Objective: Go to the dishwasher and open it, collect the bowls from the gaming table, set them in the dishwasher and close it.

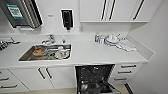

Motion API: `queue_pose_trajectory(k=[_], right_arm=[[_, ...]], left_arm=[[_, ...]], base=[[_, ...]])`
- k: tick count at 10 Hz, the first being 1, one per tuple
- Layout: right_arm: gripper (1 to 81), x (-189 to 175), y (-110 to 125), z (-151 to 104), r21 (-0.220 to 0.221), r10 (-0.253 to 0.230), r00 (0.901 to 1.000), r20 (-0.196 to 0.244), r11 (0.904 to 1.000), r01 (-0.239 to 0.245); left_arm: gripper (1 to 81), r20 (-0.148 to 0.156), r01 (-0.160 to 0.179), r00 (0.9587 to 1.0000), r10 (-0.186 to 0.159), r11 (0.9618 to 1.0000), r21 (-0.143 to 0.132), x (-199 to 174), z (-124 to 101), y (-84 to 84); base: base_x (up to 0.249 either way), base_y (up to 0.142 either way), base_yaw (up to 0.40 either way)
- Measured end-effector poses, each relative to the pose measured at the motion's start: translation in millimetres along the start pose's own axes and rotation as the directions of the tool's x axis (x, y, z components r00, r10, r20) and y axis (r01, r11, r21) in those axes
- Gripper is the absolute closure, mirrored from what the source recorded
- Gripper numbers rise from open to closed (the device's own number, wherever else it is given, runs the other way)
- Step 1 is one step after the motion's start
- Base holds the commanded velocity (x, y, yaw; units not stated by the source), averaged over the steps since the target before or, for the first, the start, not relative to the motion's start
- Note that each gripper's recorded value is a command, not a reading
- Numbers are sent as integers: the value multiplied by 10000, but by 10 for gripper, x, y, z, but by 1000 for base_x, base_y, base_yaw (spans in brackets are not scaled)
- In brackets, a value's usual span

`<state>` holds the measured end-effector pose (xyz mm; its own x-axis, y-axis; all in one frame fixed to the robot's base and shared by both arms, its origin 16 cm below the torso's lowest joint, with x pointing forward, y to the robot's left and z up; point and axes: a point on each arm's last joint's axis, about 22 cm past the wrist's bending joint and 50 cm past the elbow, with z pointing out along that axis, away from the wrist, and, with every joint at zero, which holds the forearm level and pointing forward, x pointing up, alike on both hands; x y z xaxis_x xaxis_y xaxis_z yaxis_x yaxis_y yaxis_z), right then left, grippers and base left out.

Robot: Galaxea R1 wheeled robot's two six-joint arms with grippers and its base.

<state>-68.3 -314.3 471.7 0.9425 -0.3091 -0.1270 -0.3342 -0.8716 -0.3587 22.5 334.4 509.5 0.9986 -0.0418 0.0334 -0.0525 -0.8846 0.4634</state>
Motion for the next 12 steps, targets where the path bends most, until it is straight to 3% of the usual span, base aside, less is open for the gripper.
queue_pose_trajectory(k=[3, 6, 10, 12], right_arm=[[811, 17, 4, 3, -16, -54, 10000, -19, 10000, 54], [811, -137, -13, 17, -36, 49, 9995, 327, 10000, -48], [811, -493, 15, -15, -277, 539, 9899, 1310, 9983, -507], [811, -492, -53, 27, -187, 587, 9893, 1336, 9982, -567]], left_arm=[[811, -631, 126, 9979, -148, 9993, -362, 376, -174, 79], [811, -1150, 277, 9928, -328, 9986, -453, 967, -225, 18], [811, -1087, 150, 9937, -259, 9949, -1001, 1778, 0, 174], [811, -1121, -156, 9937, 26, 9932, -1152, 2273, -12, 274]], base=[[0, 0, 0], [0, 0, 0], [0, 0, 0], [0, 0, 0]])
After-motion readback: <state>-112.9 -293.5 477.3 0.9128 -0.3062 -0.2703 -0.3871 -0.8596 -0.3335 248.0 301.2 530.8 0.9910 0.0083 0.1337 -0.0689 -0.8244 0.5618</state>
